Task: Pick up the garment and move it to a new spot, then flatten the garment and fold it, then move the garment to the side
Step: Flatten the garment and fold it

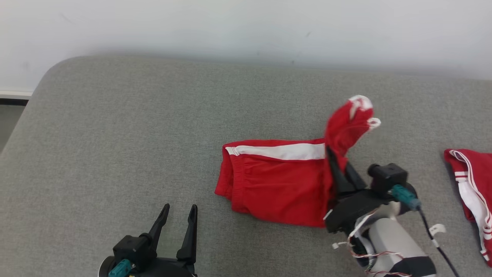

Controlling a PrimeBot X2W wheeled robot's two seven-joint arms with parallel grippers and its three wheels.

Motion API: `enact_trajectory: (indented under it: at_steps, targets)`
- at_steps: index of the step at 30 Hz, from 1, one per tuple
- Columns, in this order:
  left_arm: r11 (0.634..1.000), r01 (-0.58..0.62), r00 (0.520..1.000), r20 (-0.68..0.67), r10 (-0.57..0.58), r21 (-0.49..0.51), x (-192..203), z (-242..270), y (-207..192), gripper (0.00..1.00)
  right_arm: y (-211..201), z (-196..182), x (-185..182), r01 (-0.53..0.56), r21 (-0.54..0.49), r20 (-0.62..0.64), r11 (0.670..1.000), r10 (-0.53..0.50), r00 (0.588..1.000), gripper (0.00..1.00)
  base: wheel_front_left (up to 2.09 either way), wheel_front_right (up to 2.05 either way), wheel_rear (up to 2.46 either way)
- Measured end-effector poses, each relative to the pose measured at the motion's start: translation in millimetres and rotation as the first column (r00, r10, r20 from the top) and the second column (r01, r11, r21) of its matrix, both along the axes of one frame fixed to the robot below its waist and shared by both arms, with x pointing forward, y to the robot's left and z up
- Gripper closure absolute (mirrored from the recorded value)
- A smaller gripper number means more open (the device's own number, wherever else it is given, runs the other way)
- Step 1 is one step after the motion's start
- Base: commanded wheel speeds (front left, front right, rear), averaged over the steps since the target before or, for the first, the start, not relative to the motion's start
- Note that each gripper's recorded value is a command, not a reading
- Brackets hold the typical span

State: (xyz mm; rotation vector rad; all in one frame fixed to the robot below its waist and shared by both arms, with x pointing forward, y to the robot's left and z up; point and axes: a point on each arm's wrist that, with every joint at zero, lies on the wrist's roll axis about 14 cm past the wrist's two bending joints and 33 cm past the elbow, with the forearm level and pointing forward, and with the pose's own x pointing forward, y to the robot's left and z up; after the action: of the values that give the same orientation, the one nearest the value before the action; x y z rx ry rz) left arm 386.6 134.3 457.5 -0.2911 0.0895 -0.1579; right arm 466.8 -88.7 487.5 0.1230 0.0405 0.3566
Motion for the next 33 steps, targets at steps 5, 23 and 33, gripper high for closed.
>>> enact_trajectory:
  at_steps: [5,23,33]
  targets:
    - [1.000,-0.023,1.000,-0.003,0.023,0.001,-5.4,-0.3,7.7,0.00,59.3,4.7,-15.9,-0.167,0.016,0.012,0.986,0.167,0.986,1.00,0.00,0.00,0.00]
    - [0.996,-0.086,0.996,-0.007,0.086,0.017,-17.0,-0.7,29.1,0.00,165.8,-1.0,-58.1,-0.457,0.083,-0.051,0.886,0.462,0.886,0.00,0.00,0.00,0.00]
    - [0.997,-0.065,0.998,0.024,0.064,0.039,-8.5,6.7,23.5,0.00,73.1,9.5,-24.0,-0.174,0.032,0.012,0.984,0.174,0.985,0.00,0.00,0.00,0.00]
